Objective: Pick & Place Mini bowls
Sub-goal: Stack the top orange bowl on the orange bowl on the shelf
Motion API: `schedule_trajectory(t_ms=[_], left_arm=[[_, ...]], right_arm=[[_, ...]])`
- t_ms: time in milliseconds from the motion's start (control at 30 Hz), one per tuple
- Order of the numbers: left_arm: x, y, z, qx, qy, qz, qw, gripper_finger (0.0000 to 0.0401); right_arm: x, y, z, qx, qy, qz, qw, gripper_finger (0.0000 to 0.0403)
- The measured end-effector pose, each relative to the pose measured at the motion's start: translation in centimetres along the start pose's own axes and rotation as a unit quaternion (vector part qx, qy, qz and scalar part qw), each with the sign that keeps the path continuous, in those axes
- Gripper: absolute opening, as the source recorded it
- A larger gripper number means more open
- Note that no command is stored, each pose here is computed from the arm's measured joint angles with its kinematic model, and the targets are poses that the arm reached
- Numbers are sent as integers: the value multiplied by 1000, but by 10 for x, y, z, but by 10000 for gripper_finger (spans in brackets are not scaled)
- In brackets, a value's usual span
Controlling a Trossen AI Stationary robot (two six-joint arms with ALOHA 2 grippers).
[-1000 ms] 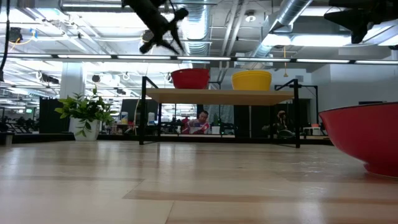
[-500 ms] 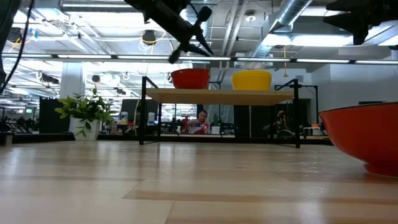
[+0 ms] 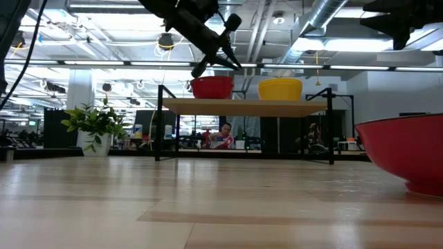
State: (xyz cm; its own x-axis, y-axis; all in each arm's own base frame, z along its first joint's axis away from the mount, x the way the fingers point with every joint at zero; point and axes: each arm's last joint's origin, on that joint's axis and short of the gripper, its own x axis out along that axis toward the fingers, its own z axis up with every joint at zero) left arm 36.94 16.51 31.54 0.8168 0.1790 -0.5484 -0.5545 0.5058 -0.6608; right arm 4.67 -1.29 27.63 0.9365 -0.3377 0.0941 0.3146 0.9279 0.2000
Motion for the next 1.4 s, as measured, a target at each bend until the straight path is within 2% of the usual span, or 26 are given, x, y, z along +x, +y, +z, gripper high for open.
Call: schedule_trajectory(t_ms=[267,867,1267,1400], left_arm=[[0,3,-3,0,16,16,1000,7],[1,7,-7,-6,31,38,999,6],[-20,-3,-2,-1,9,19,1000,5],[-25,-5,0,10,-6,26,1000,5]], right_arm=[[0,0,0,0,0,0,1000,159],[0,0,0,0,0,1,1000,159],[0,0,0,0,0,0,1000,159],[0,0,0,0,0,0,1000,159]])
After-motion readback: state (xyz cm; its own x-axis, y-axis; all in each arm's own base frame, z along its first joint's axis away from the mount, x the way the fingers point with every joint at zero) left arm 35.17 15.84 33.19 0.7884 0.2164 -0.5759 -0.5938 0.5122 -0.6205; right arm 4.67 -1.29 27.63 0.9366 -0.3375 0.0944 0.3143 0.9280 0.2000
